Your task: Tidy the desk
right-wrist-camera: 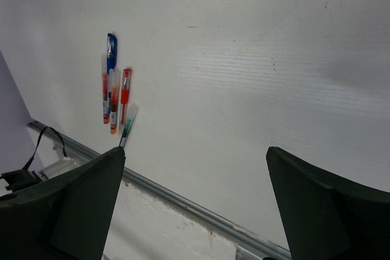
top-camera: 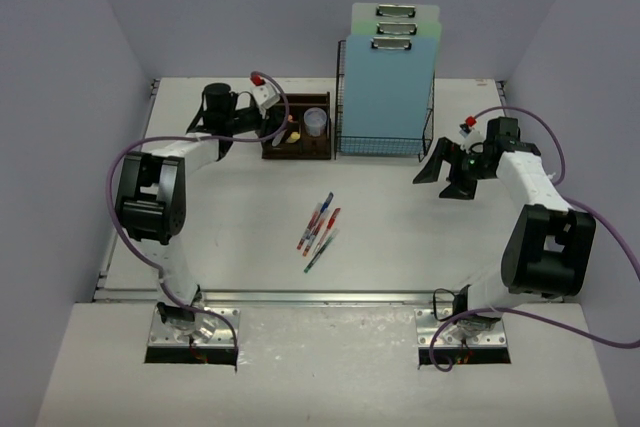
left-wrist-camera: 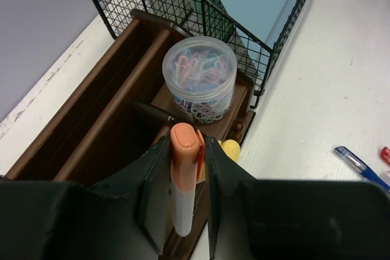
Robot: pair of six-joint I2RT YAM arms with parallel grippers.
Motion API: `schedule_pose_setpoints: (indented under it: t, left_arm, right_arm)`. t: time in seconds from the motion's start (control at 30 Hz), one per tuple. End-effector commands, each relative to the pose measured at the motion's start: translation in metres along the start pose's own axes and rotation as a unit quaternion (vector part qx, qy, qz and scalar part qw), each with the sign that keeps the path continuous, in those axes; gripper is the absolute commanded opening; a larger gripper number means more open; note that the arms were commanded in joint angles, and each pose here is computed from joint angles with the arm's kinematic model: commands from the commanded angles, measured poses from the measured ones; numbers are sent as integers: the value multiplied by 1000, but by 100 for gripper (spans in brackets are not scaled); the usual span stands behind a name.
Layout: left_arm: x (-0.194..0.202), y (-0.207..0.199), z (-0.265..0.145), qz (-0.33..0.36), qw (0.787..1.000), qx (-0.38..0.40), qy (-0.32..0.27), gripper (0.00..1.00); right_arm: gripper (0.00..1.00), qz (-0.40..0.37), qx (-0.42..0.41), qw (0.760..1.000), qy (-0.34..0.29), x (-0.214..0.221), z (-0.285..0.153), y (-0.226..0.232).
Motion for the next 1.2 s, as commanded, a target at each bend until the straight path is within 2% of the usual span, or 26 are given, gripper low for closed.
schedule_pose_setpoints:
  t: [0.0, 0.33, 0.43, 0.53, 0.63, 0.73, 0.8, 0.97, 1.0, 1.07, 1.17]
  left_arm:
    - [-19, 22, 3, 72, 997, -9, -33, 0]
    - [-12, 23, 4, 84, 996, -3, -27, 1]
    - [-7, 22, 5, 86, 996, 0, -19, 9]
    - [-3, 20, 4, 83, 997, 5, -10, 28]
    - [-9, 20, 2, 72, 997, 3, -12, 37]
    - [-28, 24, 1, 55, 998, -3, -24, 41]
    - [-44, 24, -3, 35, 999, -9, -36, 47]
    - [-96, 29, -15, -16, 997, -59, -40, 47]
    - [-97, 27, -16, -53, 996, -65, -19, 47]
    - [-123, 37, -22, -94, 992, -88, -4, 47]
    - [-119, 16, -33, -173, 977, -93, 82, 44]
  right_arm:
    - [99, -29, -21, 999, -24, -13, -9, 11]
    - [99, -29, -30, 999, -16, -10, -7, 11]
    - [99, -31, -31, 999, -17, -11, -8, 12]
    - [99, -34, -32, 999, -19, -12, -10, 14]
    - [99, -37, -36, 998, -20, -13, -11, 16]
    - [99, -38, -38, 998, -23, -13, -12, 18]
    - [99, -41, -38, 998, -26, -14, -14, 19]
    - [99, -52, -38, 997, -37, -15, -18, 22]
    - [99, -55, -37, 997, -38, -15, -19, 23]
    - [99, -62, -37, 997, -41, -14, -19, 24]
    - [99, -73, -28, 996, -49, -13, -20, 24]
Point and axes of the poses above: each gripper's point midway between its finger pads, its own z axis out along the fingers, its own y axis along the line the jaws close on, x = y × z, the point moved 6 cm from there along -z, back along the fingers, and after that the axes turned 6 degrees about z, right-handed, at the moved point
